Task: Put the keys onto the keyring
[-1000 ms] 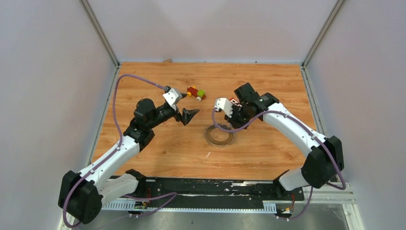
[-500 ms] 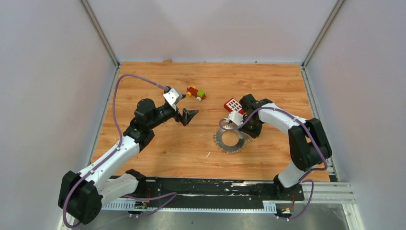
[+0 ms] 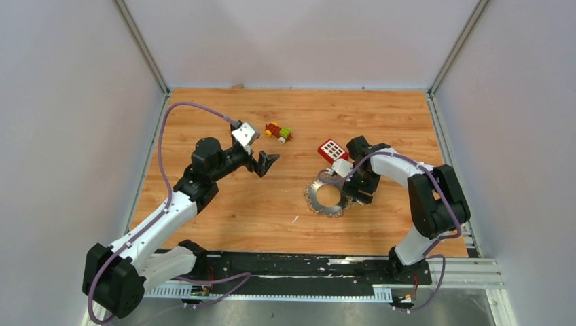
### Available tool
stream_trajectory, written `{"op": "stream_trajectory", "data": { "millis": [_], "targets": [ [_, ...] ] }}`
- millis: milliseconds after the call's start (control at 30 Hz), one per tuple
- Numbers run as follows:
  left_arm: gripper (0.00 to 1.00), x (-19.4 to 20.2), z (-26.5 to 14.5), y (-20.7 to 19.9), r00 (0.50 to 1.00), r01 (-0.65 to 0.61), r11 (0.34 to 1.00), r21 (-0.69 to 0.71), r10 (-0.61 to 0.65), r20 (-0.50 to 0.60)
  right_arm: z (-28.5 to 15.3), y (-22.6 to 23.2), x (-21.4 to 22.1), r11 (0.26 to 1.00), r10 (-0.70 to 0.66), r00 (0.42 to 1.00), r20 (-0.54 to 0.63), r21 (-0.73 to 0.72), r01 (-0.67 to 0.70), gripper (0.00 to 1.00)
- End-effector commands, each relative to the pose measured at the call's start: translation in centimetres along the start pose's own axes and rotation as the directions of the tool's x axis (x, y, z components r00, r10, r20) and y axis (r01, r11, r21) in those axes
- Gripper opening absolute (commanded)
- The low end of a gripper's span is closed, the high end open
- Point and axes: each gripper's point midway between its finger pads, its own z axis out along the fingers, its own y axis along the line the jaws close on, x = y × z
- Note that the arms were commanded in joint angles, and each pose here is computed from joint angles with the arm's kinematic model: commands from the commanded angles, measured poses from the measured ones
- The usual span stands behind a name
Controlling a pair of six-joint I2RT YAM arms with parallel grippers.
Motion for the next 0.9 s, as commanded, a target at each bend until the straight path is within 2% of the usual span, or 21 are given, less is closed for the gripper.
{"op": "stream_trajectory", "data": {
  "millis": [0,100,200,367,533,667,767,867],
  "targets": [
    [1.00,-2.9,-0.8,1.9,0.998,-0.062,0.994,-0.092,0.064,0.020,-2.3,-1.5,-0.9,0.995,0.057,0.992,0.111,0.071,-0.065,0.80],
    [1.00,-3.1,-1.7,3.6,0.996,-0.091,0.978,-0.189,0.089,-0.016,-5.2,-2.7,-1.5,0.984,0.113,0.965,0.238,0.108,-0.142,0.92],
    [1.00,-3.2,-2.8,5.7,0.991,-0.136,0.946,-0.296,0.124,-0.059,-9.7,-5.0,-1.9,0.944,0.190,0.891,0.412,0.172,-0.280,1.00],
    [1.00,-3.4,-5.0,7.8,0.990,-0.141,0.906,-0.399,0.116,-0.085,-16.8,-7.2,-3.0,0.849,0.255,0.696,0.671,0.189,-0.493,1.00],
    [1.00,-3.0,-7.2,8.7,0.989,-0.140,0.877,-0.460,0.103,-0.105,-20.3,-7.0,-2.8,0.750,0.234,0.510,0.828,0.181,-0.636,1.00],
    [1.00,-1.7,-8.3,8.3,0.992,-0.128,0.865,-0.485,0.106,-0.071,-22.3,-5.6,-2.6,0.705,0.192,0.349,0.917,0.118,-0.700,1.00],
    [1.00,-0.9,-8.6,7.9,0.996,-0.087,0.871,-0.484,0.081,-0.032,-24.0,-4.0,-3.0,0.749,0.099,0.315,0.944,0.138,-0.648,1.00],
    [1.00,-1.5,-8.9,7.7,0.995,-0.088,0.871,-0.484,0.098,-0.004,-25.3,-3.2,-2.8,0.755,0.047,0.294,0.955,0.159,-0.636,1.00]
  ]
}}
